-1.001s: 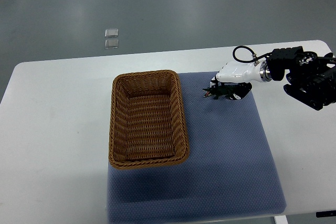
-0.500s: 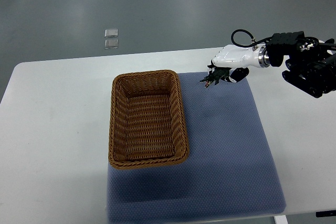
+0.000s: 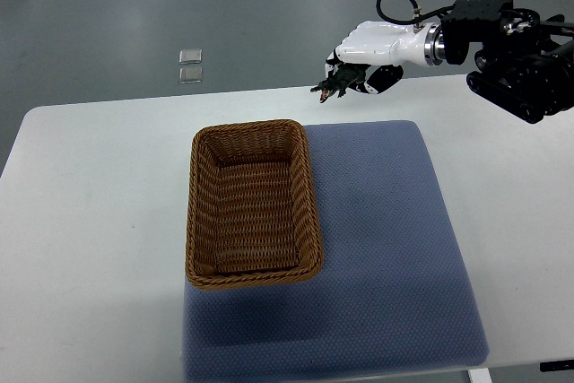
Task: Place crocodile in brown basket with right hand
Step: 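Lift the crocodile up off the mat with the right hand, then carry the crocodile over the wicker basket and lower it inside, then open the right hand to release the crocodile into the basket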
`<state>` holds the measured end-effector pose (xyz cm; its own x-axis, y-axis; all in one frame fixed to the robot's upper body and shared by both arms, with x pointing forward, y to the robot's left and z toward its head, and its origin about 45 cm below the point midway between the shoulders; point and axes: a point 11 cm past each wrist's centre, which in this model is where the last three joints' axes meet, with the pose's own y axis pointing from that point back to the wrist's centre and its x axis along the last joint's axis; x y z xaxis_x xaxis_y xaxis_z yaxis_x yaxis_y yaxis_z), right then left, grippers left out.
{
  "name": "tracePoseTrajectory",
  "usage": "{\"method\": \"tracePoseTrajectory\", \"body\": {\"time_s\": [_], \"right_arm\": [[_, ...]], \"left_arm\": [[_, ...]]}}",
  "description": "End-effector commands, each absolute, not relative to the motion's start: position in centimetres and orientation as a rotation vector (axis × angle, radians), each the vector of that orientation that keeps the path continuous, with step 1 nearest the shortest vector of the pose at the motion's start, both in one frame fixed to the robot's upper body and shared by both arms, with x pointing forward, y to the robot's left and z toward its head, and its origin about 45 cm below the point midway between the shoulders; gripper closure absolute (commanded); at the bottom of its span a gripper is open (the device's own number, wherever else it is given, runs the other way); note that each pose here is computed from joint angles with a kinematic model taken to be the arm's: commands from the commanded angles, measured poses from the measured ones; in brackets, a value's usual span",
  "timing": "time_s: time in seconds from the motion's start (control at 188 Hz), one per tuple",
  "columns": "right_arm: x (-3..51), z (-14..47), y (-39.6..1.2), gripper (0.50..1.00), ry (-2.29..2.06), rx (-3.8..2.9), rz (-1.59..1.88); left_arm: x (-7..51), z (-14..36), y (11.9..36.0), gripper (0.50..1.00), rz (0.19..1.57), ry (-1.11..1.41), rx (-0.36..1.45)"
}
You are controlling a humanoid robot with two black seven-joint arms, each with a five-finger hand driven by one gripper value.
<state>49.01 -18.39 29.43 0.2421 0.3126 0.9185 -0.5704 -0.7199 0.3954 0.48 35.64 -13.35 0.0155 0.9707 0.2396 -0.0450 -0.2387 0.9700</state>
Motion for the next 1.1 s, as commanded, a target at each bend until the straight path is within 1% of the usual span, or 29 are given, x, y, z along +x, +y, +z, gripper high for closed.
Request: {"method": "tracePoseTrajectory", "body": {"time_s": [0.0,0.133,0.24,0.468,0.623,0.713,0.793,0.836,0.862,0.889,0.905,0.942,0.99,1.096], "right_arm": [[48.3,29.5,-17.0,0.983,-0.22,1.847,1.586],[47.2,29.3,-15.0,0.975,-0.188,1.907,1.607],[45.7,28.9,-12.0,0.975,-0.131,1.98,1.636],[42.6,28.2,-7.5,0.973,-0.02,2.097,1.677],[41.5,27.3,-5.5,0.961,0.029,2.135,1.682],[41.0,26.3,-5.3,0.946,0.039,2.157,1.663],[40.3,25.4,-4.7,0.92,0.058,2.177,1.65],[40.1,25.0,-4.4,0.887,0.068,2.182,1.647],[40.0,24.8,-4.3,0.857,0.068,2.187,1.643],[39.9,24.7,-4.3,0.842,0.069,2.189,1.643],[39.9,24.6,-4.3,0.822,0.066,2.191,1.643],[39.8,24.4,-4.3,0.807,0.062,2.193,1.645],[39.7,24.1,-4.4,0.769,0.052,2.193,1.652],[39.7,23.7,-4.7,0.724,0.036,2.193,1.655]], "left_arm": [[0.5,-13.3,35.6,0.5,1.389,1.039,1.361],[0.6,-13.3,35.6,0.5,1.39,1.037,1.359],[0.5,-13.3,35.6,0.5,1.388,1.038,1.362],[0.5,-13.3,35.6,0.5,1.388,1.038,1.362],[0.5,-13.3,35.7,0.5,1.388,1.035,1.363],[0.5,-13.3,35.7,0.5,1.386,1.035,1.365],[0.5,-13.3,35.7,0.5,1.389,1.034,1.364],[0.5,-13.3,35.7,0.5,1.39,1.037,1.364],[0.5,-13.3,35.7,0.5,1.389,1.034,1.364],[0.5,-13.3,35.7,0.5,1.388,1.033,1.365],[0.5,-13.3,35.7,0.5,1.389,1.034,1.364],[0.5,-13.3,35.7,0.5,1.389,1.036,1.365],[0.5,-13.3,35.7,0.5,1.39,1.035,1.363],[0.5,-13.3,35.7,0.5,1.39,1.035,1.363]]}}
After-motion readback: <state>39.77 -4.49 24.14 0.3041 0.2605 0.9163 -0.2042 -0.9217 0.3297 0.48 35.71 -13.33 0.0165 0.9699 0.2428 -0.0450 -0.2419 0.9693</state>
